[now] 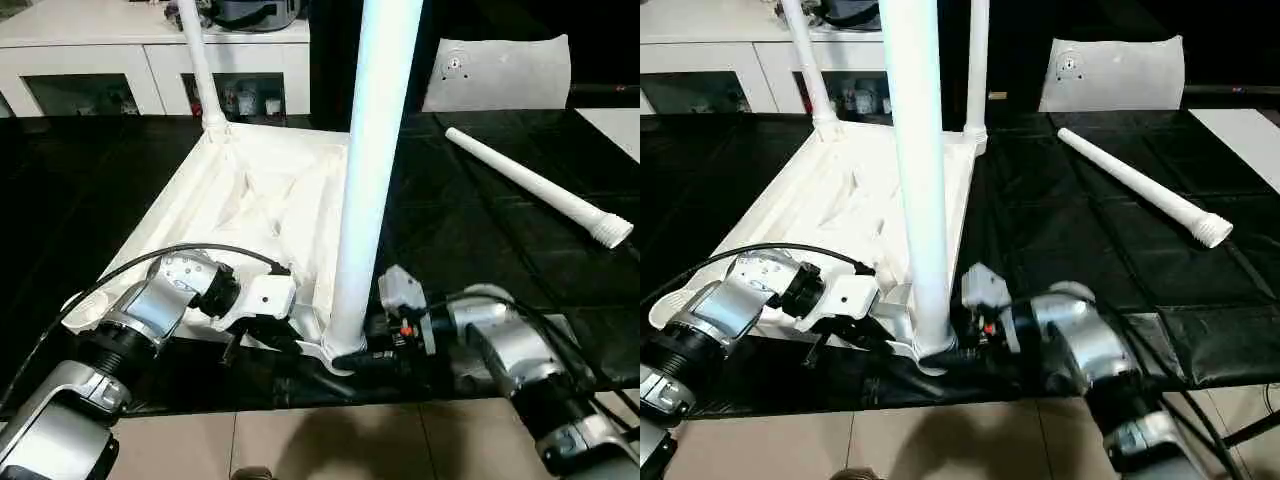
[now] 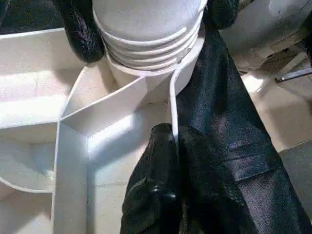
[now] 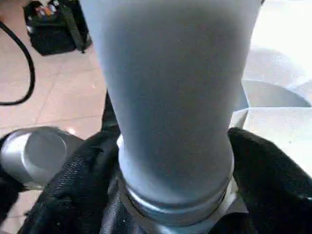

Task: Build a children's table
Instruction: Rotate leg to tighten

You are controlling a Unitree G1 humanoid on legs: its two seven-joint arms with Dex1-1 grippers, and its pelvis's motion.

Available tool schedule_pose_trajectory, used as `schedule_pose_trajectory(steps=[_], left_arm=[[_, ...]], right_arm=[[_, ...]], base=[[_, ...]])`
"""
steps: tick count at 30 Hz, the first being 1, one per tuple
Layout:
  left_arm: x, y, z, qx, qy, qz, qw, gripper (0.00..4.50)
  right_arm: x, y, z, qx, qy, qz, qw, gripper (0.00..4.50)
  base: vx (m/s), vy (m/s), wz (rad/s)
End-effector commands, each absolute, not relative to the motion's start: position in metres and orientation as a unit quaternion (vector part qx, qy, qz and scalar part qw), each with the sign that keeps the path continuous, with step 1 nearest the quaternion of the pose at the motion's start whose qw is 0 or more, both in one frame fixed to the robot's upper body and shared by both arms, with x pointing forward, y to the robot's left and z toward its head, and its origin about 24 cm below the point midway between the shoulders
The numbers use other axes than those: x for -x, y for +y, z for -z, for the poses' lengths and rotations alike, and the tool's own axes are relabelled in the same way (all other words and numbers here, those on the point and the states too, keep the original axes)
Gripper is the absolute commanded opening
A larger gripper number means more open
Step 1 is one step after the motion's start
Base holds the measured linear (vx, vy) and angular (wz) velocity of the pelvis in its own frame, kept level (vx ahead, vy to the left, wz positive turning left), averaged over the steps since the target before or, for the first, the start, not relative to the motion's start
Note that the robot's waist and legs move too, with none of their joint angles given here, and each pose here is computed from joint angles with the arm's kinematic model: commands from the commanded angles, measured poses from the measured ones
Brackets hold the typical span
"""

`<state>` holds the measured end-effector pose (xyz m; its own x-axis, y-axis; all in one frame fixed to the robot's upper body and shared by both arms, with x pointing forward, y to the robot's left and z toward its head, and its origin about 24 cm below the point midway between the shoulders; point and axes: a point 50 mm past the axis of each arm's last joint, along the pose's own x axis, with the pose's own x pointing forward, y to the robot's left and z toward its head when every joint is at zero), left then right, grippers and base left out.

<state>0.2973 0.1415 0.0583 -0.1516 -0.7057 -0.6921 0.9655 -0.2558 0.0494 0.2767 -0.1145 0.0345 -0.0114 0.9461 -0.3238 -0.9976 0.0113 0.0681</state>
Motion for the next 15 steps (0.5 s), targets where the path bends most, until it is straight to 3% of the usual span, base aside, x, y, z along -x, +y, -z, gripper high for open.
schedule_pose_trajectory(steps=[1,4,12,15], left_arm=[[-0.2925,0.1399,-0.0491,-0.325,0.230,0.738,0.544,0.00],[-0.2926,0.1399,-0.0491,-0.326,0.230,0.738,0.544,0.00],[-0.2946,0.1405,-0.0503,-0.329,0.232,0.737,0.543,0.00],[-0.2948,0.1412,-0.0505,-0.331,0.233,0.736,0.543,0.00]], right_arm=[[-0.2765,-0.1120,-0.0358,0.104,0.137,-0.696,0.697,3.95],[-0.2767,-0.1118,-0.0357,0.102,0.138,-0.694,0.699,3.95],[-0.2778,-0.1100,-0.0396,0.081,0.130,-0.699,0.699,3.21],[-0.2778,-0.1096,-0.0400,0.079,0.129,-0.700,0.698,3.21]], base=[[0.000,0.000,0.00],[0.000,0.000,0.00],[0.000,0.000,0.00],[0.000,0.000,0.00]])
